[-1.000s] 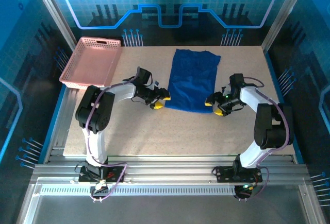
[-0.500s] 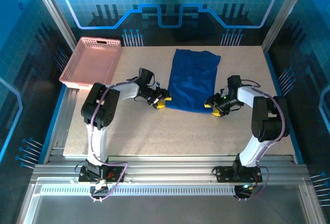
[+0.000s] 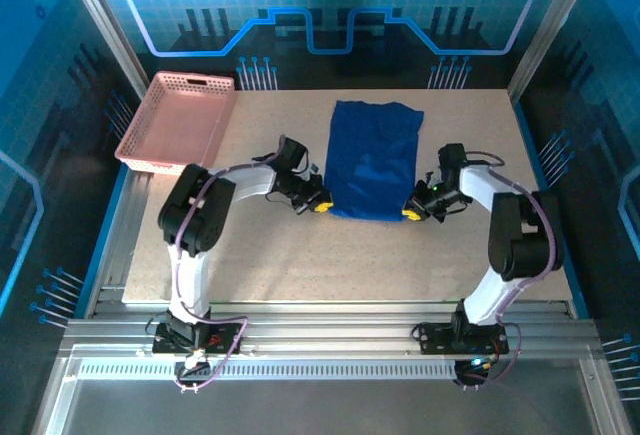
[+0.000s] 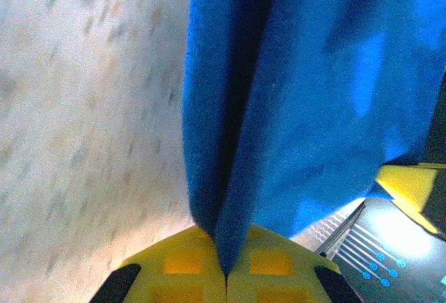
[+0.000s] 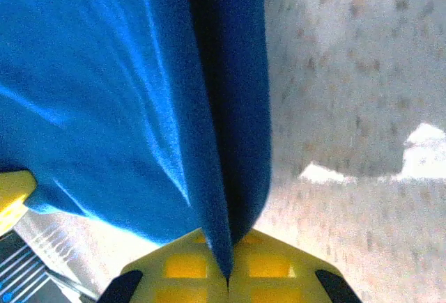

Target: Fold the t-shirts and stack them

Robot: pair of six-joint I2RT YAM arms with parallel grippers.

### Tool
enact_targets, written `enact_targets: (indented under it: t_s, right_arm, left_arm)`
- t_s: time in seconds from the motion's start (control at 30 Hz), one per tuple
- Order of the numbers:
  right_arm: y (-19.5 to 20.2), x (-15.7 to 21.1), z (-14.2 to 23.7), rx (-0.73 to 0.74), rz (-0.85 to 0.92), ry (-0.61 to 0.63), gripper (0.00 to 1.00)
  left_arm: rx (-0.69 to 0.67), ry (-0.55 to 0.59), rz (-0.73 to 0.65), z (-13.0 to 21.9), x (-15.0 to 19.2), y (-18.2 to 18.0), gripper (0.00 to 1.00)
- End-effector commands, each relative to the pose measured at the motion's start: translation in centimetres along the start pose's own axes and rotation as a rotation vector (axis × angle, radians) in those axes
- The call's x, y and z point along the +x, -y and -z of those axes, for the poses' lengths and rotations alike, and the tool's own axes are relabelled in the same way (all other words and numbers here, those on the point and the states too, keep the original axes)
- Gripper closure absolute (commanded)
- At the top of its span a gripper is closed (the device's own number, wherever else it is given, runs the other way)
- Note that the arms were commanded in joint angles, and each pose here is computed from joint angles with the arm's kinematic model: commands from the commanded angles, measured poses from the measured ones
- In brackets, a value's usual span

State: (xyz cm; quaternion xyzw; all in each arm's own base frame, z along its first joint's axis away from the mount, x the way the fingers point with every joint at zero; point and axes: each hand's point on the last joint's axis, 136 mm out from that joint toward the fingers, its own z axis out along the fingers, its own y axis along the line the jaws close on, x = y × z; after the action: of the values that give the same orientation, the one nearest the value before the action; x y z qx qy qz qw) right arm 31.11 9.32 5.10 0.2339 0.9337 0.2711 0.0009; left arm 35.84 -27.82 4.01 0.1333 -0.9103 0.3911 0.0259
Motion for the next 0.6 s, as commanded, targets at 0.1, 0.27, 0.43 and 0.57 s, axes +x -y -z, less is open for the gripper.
enact_targets:
  t_s: [0.1, 0.27, 0.43, 0.57]
  right_arm:
    - [1.8, 7.6, 2.0, 0.036, -0.013, -0.086, 0.99]
    - [2.0, 12.6, 2.3, 0.058, -0.001, -0.120, 0.99]
    - [0.8, 13.6, 4.4, 0.062, 0.027, -0.076, 0.99]
    - [-2.1, 12.0, 6.4, 0.027, 0.075, -0.034, 0.99]
  left_arm:
    - [-0.081, 0.014, 0.014, 3.4, 5.9, -2.1, 1.00]
    - [-0.091, -0.004, 0.050, 3.8, 10.2, -2.5, 1.00]
    - [-0.073, 0.018, 0.054, 6.1, 12.2, -1.1, 1.00]
    - [0.003, 0.055, 0.025, 8.3, 11.0, 2.6, 1.00]
